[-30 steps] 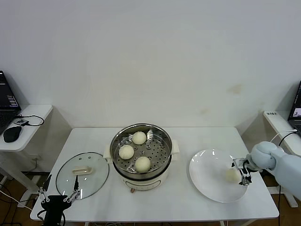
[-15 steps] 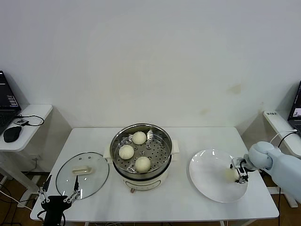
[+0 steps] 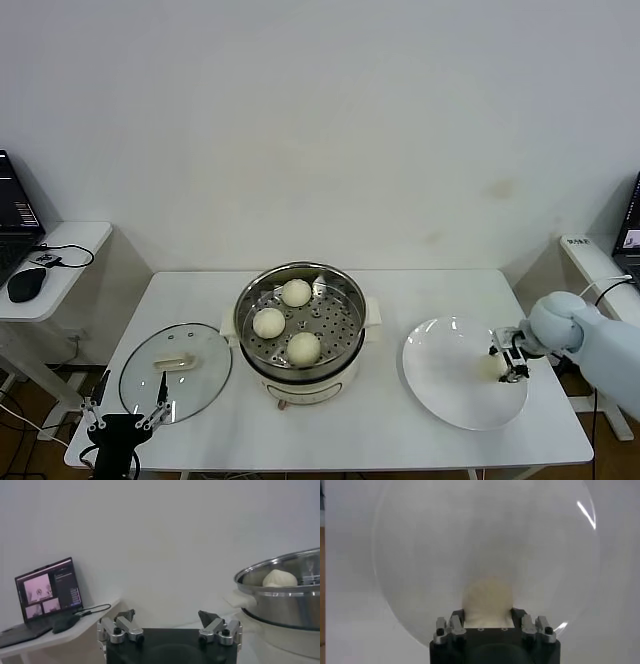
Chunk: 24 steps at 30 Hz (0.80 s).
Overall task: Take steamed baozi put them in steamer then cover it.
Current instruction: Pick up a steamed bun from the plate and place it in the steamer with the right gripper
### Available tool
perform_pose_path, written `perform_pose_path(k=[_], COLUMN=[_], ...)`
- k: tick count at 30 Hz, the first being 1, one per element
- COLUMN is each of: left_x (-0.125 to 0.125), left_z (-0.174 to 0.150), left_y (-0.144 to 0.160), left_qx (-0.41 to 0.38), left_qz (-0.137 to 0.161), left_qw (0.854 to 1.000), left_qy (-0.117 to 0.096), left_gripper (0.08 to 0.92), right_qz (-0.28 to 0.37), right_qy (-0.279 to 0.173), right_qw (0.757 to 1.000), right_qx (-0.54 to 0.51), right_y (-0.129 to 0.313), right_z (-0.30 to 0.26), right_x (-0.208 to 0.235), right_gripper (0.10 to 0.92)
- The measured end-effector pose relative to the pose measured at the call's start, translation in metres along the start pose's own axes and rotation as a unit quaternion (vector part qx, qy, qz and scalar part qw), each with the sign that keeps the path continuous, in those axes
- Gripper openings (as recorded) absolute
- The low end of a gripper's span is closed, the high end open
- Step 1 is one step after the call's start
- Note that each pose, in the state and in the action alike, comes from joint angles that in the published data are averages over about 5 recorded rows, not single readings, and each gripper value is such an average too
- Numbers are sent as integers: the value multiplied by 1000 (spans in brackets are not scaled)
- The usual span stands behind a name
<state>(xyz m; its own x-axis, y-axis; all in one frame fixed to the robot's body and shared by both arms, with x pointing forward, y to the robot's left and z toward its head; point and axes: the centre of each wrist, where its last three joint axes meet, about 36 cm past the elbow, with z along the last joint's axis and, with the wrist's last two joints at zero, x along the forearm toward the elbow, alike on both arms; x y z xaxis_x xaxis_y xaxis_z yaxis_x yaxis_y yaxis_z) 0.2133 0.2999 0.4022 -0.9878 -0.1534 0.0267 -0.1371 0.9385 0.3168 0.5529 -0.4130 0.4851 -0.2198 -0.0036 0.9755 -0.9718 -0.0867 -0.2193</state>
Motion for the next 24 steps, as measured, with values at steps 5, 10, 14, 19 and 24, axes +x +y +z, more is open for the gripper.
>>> perform_pose_path(k=[5,10,14,19,24], left_x=[-1,-1,-1,-1,-1], left_z=[-1,-2,-4,-5,-5], left_y=[-2,-5,-6,-5,-7], left_qx=[1,4,6,5,9], left_qz=[3,7,9,10,8], left_qw=[1000,1000,1000,1000,1000], left_qy=[-3,-4,-7,-9,-10], left_gripper=[823,823,823,823,823], right_qz=[17,45,69,93,103], right_qy=[-19,-44,-62,-86,-110], right_qw=[1000,998,995,991,987], right_qx=[-1,8,20,42,62], right_y=[-11,-32,-53,-79,-100], right_z=[-11,-35,-58,-101,-155], right_x=[32,75,112,155,185], right_gripper=[585,585,591,594,601])
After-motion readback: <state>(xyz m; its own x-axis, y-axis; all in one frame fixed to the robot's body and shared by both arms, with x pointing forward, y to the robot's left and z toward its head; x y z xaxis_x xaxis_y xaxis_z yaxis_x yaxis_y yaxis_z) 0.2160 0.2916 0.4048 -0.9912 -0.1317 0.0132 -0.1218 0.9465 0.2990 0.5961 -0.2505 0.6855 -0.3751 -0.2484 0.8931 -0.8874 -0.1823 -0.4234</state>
